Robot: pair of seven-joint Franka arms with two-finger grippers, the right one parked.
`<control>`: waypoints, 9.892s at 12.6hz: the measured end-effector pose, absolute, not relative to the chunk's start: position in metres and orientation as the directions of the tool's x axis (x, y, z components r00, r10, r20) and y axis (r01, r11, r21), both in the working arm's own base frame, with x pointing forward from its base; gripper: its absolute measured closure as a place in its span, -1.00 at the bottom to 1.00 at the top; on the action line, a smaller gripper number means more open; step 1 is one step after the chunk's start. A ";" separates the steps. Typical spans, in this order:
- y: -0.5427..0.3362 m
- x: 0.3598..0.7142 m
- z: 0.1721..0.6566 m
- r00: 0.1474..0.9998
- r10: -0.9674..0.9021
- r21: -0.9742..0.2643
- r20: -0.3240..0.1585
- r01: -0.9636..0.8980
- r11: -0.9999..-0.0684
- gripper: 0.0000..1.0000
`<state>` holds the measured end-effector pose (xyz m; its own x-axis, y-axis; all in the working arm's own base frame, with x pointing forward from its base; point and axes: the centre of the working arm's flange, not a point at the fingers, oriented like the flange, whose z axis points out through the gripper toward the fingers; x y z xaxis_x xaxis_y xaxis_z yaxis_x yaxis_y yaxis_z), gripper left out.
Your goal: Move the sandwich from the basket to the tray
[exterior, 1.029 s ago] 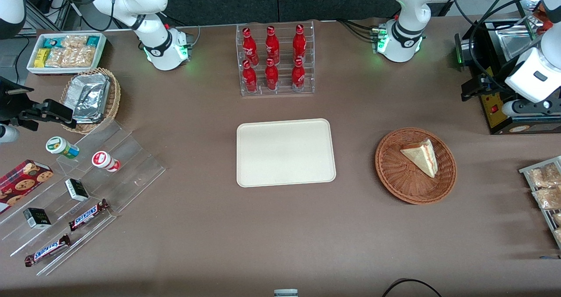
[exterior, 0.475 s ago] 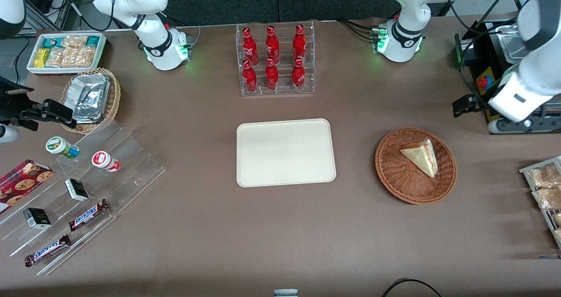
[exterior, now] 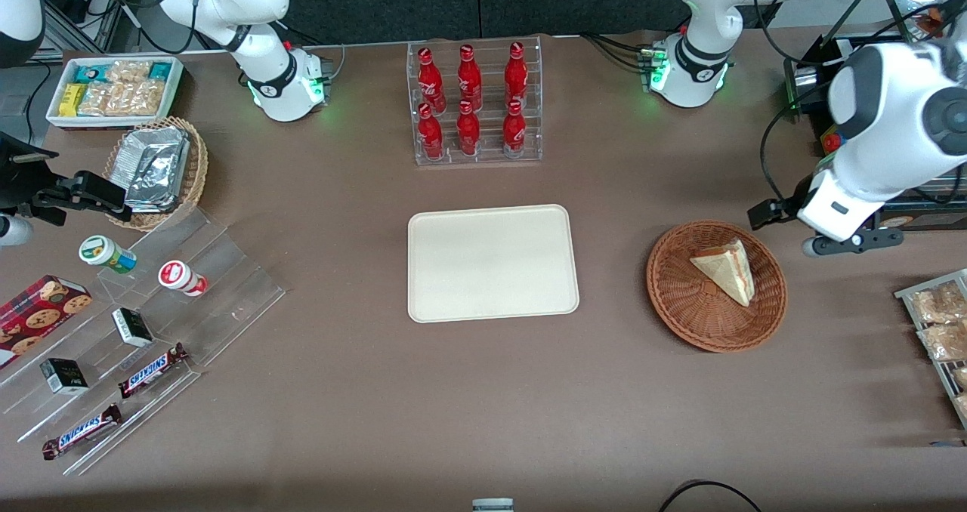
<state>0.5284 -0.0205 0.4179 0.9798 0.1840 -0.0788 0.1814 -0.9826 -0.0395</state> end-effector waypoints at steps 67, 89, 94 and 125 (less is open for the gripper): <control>-0.477 0.509 0.292 0.995 0.025 -0.048 -0.097 0.021 -0.999 0.70; -0.529 0.488 0.258 0.995 -0.003 -0.059 -0.096 -0.008 -0.998 -0.98; -0.508 0.510 0.304 0.994 0.101 -0.062 -0.046 0.098 -0.993 -1.00; -0.073 0.569 0.536 0.965 -0.078 0.013 -0.251 -0.077 -0.997 -1.00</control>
